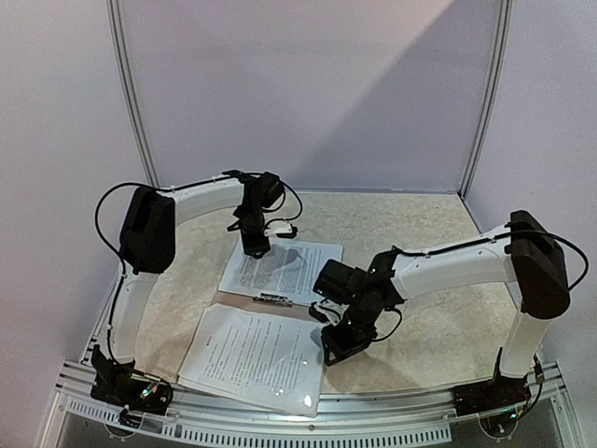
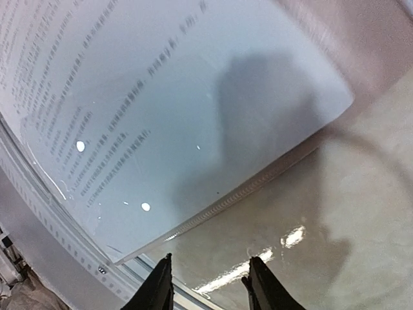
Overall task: Put the files into the folder
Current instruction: Rotate the folder with files at the center of the board, then pick up the folder with files from the center of the board, then pass from the right arm to the left, then close the folder with files at the center of the board, then reset both arms
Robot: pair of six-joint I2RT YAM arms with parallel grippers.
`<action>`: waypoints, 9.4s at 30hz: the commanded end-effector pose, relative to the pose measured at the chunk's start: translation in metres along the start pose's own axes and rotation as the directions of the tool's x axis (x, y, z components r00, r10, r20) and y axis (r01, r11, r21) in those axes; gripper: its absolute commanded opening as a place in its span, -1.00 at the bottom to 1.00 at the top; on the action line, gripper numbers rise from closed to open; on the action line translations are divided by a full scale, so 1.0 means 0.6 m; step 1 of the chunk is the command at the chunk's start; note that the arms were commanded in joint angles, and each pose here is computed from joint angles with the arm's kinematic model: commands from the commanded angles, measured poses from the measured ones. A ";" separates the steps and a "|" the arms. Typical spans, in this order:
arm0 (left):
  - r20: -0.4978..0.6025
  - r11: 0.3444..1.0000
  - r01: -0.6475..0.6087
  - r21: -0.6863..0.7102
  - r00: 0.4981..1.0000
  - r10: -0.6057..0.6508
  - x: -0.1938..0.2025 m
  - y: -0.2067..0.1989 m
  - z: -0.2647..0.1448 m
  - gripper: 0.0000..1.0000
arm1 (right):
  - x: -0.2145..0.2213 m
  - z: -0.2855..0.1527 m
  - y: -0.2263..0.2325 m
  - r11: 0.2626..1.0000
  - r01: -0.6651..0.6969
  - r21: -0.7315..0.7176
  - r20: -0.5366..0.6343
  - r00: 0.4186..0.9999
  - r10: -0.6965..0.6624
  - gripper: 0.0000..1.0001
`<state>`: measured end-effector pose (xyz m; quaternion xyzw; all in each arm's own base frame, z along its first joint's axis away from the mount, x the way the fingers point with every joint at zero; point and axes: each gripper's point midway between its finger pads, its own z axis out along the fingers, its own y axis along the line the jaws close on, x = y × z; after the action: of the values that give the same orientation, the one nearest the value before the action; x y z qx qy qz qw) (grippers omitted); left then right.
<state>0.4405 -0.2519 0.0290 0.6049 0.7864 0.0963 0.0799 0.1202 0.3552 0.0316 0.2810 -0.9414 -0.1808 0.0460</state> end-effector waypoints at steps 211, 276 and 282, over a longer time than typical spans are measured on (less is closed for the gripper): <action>-0.019 0.124 0.234 0.964 0.529 -0.849 -0.007 -0.152 -0.235 0.60 | -0.139 -0.254 -0.559 0.667 -0.689 0.282 0.441 0.711 0.548 -0.45; 0.406 0.574 0.075 0.815 0.633 -0.660 -0.217 -0.136 -0.317 0.99 | -0.213 -0.283 -0.428 0.777 -0.580 0.244 0.488 0.766 0.418 -0.78; 0.490 0.749 0.324 0.578 0.596 -0.636 -0.050 -0.004 -0.330 0.99 | -0.202 -0.407 -0.437 0.779 -0.554 0.294 0.688 0.688 0.231 -0.29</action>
<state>0.3651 -0.3845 0.1866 0.3679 0.8048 -0.4423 0.1459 0.3976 0.1680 0.1292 -0.0195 -0.9757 -0.0531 -0.2118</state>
